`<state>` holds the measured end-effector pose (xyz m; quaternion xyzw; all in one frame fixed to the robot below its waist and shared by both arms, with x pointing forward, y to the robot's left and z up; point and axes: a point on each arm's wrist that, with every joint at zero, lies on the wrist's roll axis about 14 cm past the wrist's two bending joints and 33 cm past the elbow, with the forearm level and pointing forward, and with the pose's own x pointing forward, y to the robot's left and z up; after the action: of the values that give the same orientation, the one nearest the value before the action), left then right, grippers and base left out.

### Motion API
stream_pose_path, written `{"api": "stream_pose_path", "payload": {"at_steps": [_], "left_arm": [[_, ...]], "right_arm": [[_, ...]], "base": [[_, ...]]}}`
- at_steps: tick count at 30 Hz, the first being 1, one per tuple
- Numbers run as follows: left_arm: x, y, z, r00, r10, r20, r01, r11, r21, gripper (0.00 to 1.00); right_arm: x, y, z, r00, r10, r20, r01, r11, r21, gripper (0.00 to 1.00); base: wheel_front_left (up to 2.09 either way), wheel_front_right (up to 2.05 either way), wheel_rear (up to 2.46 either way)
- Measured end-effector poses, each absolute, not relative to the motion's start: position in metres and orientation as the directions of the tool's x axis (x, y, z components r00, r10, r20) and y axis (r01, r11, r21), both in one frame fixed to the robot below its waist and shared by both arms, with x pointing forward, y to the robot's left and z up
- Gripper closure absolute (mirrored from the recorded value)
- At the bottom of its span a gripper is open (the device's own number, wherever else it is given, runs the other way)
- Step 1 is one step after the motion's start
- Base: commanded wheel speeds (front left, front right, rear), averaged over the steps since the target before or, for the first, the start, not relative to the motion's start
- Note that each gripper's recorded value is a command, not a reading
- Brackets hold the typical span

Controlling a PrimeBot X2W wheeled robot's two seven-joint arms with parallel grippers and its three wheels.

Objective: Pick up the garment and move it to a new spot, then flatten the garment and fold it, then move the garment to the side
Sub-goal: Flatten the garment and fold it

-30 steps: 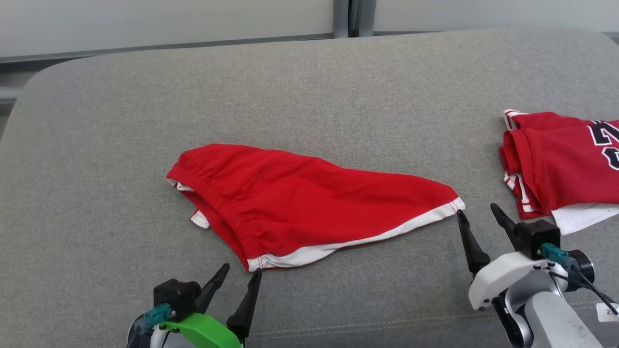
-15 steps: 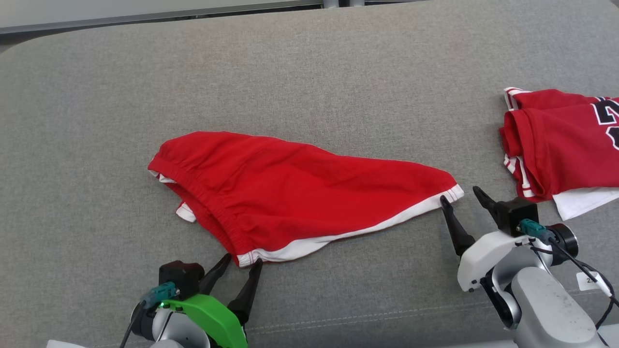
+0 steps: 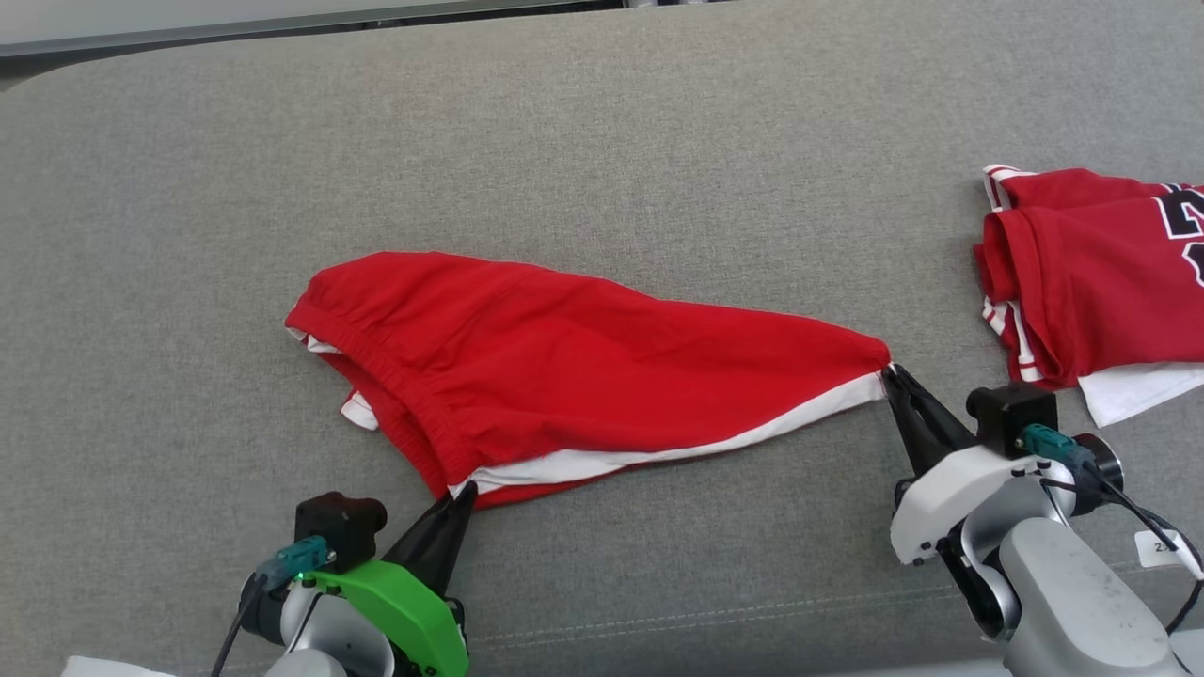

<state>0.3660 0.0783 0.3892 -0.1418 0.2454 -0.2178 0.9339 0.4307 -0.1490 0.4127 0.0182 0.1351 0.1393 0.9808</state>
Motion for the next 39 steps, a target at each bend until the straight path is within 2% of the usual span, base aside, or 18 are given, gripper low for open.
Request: {"api": "stream_pose_path", "payload": {"at_steps": [8, 16, 23, 28, 33, 39], "left_arm": [[0.367, 0.097, 0.427, 0.839, -0.436, -0.324, 0.327, 0.882, -0.341, 1.00], [0.363, 0.108, 0.471, 0.873, -0.419, -0.250, 0.333, 0.886, -0.323, 1.00], [0.375, 0.132, 0.534, 0.922, -0.376, -0.095, 0.347, 0.910, -0.228, 1.00], [0.388, 0.145, 0.590, 0.940, -0.334, 0.067, 0.340, 0.927, -0.158, 1.00], [0.398, 0.151, 0.653, 0.916, -0.318, 0.245, 0.348, 0.934, -0.086, 1.00], [0.418, 0.146, 0.699, 0.873, -0.364, 0.324, 0.396, 0.918, -0.037, 1.00]], "right_arm": [[0.419, -0.152, 0.435, 0.952, 0.252, -0.177, -0.221, 0.959, 0.177, 1.00], [0.404, -0.144, 0.474, 0.961, 0.260, -0.094, -0.229, 0.940, 0.252, 1.00], [0.407, -0.147, 0.545, 0.963, 0.254, 0.089, -0.268, 0.930, 0.251, 1.00], [0.409, -0.141, 0.601, 0.932, 0.269, 0.243, -0.323, 0.920, 0.220, 1.00], [0.414, -0.128, 0.650, 0.878, 0.310, 0.365, -0.388, 0.907, 0.162, 1.00], [0.427, -0.122, 0.702, 0.810, 0.343, 0.475, -0.420, 0.905, 0.063, 1.00]], "base": [[0.00, 0.00, 0.00], [0.00, 0.00, 0.00], [0.00, 0.00, 0.00], [0.00, 0.00, 0.00], [0.00, 0.00, 0.00], [0.00, 0.00, 0.00]]}}
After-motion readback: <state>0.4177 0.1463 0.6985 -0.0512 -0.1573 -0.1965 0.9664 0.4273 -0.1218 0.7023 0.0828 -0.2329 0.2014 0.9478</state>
